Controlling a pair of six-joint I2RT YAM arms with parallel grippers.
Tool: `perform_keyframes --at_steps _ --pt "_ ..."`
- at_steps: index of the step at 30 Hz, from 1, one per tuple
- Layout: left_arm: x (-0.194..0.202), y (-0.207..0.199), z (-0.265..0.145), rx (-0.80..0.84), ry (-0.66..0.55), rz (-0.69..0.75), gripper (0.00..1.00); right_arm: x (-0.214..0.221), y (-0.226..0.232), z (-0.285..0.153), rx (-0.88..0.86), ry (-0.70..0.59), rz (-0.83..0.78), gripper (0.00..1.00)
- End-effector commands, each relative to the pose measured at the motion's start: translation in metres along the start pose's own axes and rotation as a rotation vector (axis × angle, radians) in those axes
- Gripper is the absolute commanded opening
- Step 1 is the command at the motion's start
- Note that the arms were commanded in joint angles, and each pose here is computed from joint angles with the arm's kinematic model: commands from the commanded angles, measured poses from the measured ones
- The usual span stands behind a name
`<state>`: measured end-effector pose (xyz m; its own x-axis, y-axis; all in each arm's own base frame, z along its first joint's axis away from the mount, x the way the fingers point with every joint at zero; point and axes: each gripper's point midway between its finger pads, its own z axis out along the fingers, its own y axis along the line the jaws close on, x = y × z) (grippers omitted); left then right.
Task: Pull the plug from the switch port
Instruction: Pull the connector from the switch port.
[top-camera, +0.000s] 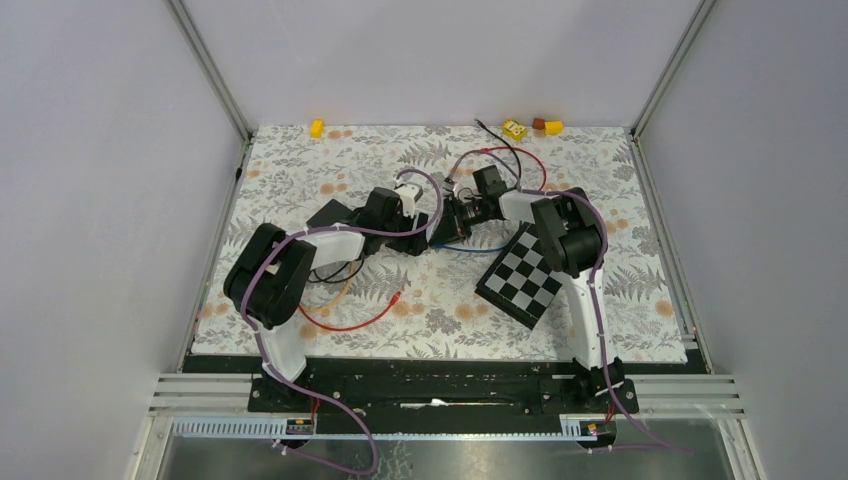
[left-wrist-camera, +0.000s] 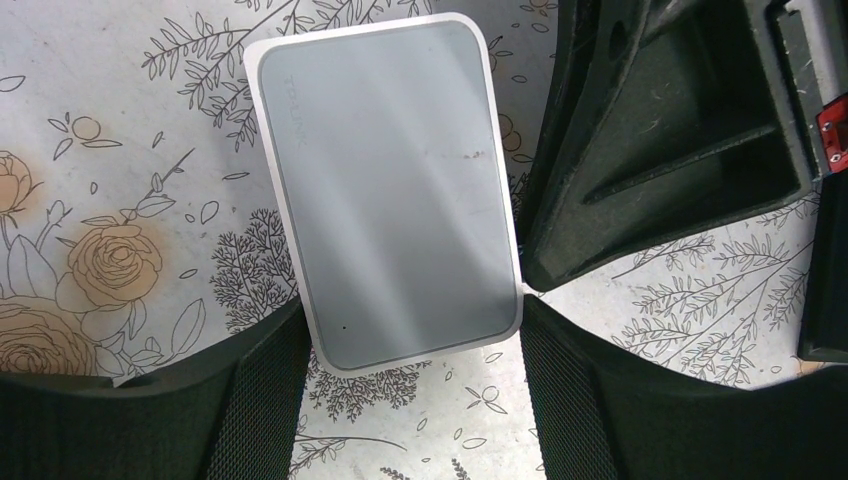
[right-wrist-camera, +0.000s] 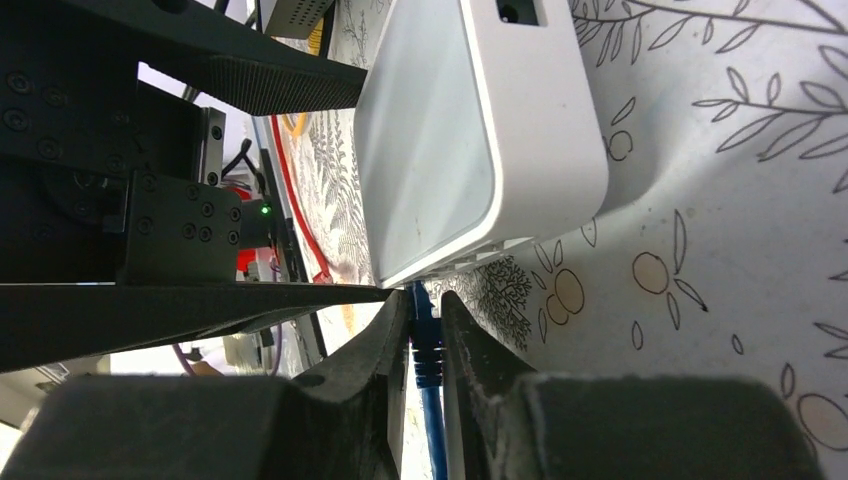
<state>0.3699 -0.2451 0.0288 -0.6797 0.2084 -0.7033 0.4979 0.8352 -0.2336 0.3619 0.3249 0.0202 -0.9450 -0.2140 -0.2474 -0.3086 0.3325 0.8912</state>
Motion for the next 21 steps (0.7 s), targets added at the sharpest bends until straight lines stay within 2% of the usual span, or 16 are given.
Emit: perform_keyframes --at_steps 1,7,12,18,21 --pt "0.024 0.024 -0.005 -0.106 0.064 -0.024 0.0 0.014 0.001 0.0 0.007 0.071 0.006 0.0" --pt "0.022 0.026 -0.005 -0.124 0.061 -0.031 0.0 0.013 0.018 0.009 -0.07 -0.008 0.073 0.0" --pt "0.022 0.028 -0.005 -0.134 0.061 -0.033 0.0 0.015 0.032 0.013 -0.1 -0.035 0.062 0.0" --pt "0.023 0.031 -0.006 -0.147 0.064 -0.02 0.0 0.011 0.022 0.008 -0.072 0.003 -0.001 0.0" --pt "0.023 0.032 -0.006 -0.152 0.062 -0.016 0.0 0.021 0.004 0.004 0.02 0.085 -0.007 0.0"
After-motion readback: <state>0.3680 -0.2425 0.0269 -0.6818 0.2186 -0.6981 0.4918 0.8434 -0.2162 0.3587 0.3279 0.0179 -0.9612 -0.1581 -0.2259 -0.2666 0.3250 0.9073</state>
